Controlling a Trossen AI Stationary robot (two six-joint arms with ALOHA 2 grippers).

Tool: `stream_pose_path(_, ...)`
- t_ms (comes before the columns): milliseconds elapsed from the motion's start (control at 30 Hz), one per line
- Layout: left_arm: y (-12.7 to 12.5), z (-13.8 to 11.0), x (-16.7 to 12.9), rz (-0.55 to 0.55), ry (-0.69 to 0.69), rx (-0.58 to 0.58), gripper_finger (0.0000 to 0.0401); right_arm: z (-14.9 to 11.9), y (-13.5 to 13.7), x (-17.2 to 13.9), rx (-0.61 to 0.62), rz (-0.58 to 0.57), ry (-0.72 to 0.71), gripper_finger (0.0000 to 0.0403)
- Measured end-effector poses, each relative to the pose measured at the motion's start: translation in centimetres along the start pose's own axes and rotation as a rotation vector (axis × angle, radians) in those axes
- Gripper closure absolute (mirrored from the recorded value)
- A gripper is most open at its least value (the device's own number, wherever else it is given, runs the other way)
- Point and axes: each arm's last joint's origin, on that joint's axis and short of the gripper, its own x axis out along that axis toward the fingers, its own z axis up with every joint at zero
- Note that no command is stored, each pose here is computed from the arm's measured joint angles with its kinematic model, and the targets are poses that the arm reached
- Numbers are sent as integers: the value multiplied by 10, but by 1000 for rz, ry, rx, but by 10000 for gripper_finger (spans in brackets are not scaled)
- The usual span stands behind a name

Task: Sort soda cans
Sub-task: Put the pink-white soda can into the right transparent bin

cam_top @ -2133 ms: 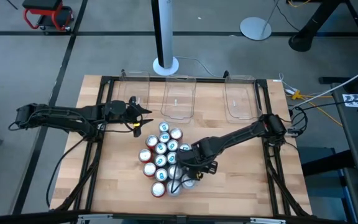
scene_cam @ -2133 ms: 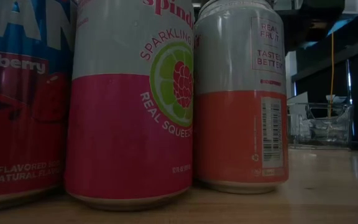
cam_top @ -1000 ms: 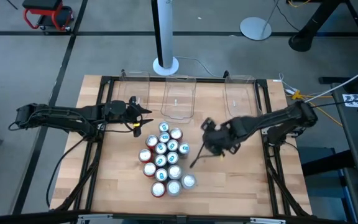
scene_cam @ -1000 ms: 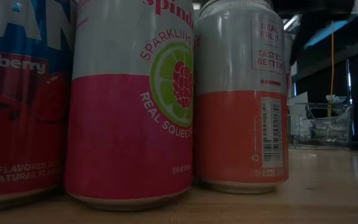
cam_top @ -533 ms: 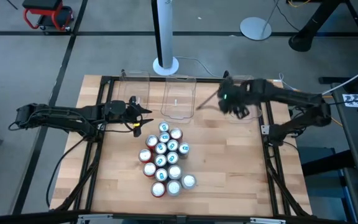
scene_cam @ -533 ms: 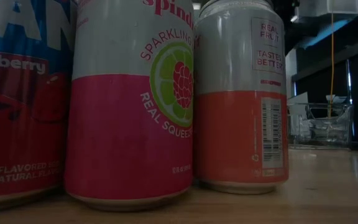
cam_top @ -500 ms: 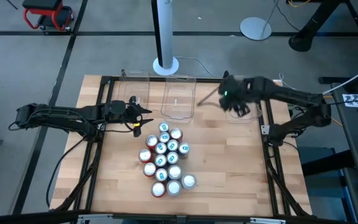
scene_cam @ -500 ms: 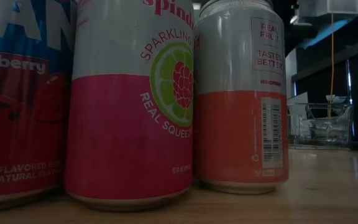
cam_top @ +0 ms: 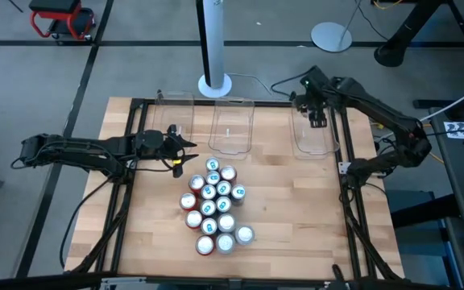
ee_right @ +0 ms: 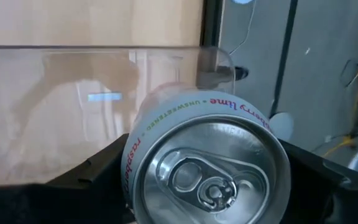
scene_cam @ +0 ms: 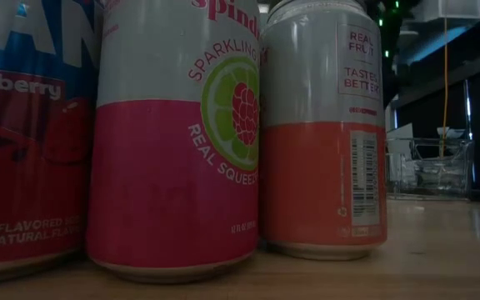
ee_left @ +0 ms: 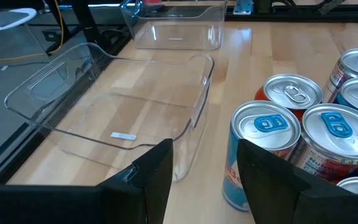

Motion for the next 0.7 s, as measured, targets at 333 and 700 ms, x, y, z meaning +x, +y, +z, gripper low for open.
stream_pose_path(333, 0, 1, 0, 1, -14, 3, 232, -39, 4, 54, 159, 39, 66, 100)
stream_pose_path(700, 0, 2, 0, 1, -24, 5, 232, -48, 3, 71, 211, -24, 54, 98)
